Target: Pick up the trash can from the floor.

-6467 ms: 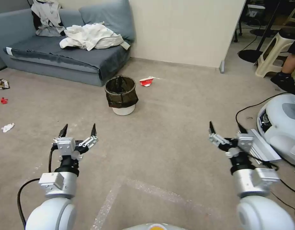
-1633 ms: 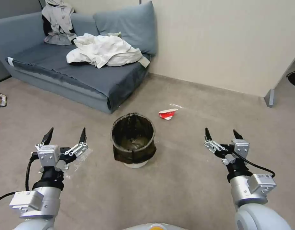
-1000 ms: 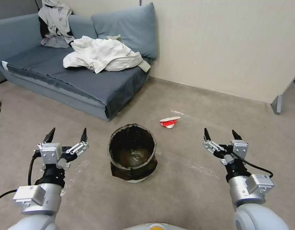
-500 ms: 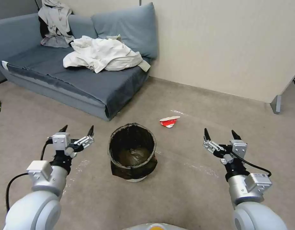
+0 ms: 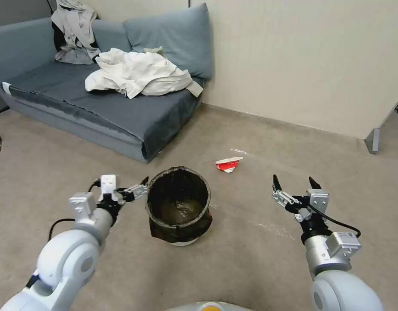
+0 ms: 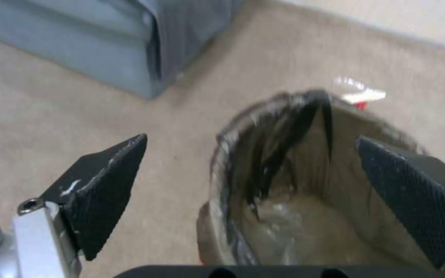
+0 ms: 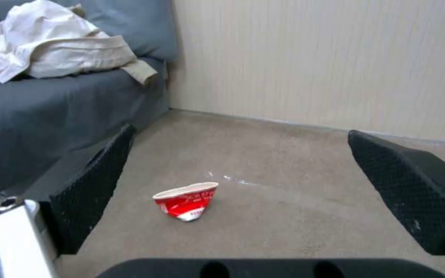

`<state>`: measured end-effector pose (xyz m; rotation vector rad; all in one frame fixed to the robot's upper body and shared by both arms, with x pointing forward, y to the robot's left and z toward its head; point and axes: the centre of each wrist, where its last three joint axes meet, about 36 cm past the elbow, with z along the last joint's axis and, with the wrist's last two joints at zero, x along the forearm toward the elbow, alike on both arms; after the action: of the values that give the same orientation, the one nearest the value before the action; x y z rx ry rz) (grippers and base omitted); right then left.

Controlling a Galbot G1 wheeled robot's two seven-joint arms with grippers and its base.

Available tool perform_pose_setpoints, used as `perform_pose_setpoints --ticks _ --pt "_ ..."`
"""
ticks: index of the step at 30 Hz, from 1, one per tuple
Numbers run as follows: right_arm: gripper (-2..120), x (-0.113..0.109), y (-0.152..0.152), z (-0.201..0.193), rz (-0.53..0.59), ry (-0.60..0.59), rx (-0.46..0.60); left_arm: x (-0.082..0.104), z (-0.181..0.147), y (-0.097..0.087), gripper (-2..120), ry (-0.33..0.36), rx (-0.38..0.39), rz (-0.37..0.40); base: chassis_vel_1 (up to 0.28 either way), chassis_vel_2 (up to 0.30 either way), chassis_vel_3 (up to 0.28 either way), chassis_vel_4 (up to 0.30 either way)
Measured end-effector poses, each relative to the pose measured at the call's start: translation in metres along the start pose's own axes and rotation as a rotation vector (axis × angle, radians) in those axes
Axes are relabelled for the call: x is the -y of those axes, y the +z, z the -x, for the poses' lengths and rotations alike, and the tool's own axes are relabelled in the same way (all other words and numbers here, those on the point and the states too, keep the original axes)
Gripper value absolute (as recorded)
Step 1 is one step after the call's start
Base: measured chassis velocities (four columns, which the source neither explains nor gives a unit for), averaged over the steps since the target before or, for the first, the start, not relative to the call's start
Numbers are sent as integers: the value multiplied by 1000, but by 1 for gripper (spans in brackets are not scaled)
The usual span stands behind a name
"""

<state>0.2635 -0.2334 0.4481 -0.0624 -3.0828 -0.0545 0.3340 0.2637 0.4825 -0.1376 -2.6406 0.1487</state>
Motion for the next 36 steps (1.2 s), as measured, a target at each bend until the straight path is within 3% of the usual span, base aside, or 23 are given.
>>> perform_pose_setpoints --ticks 9,16,36 --pt "100 0 3 2 4 6 0 11 24 11 100 -10 -67 48 0 0 0 0" --pt "100 -5 10 4 12 2 -11 13 38 12 100 -65 -137 85 0 0 0 0" --pt "100 -12 15 9 17 -1 -14 16 75 24 100 -69 -212 52 0 0 0 0"
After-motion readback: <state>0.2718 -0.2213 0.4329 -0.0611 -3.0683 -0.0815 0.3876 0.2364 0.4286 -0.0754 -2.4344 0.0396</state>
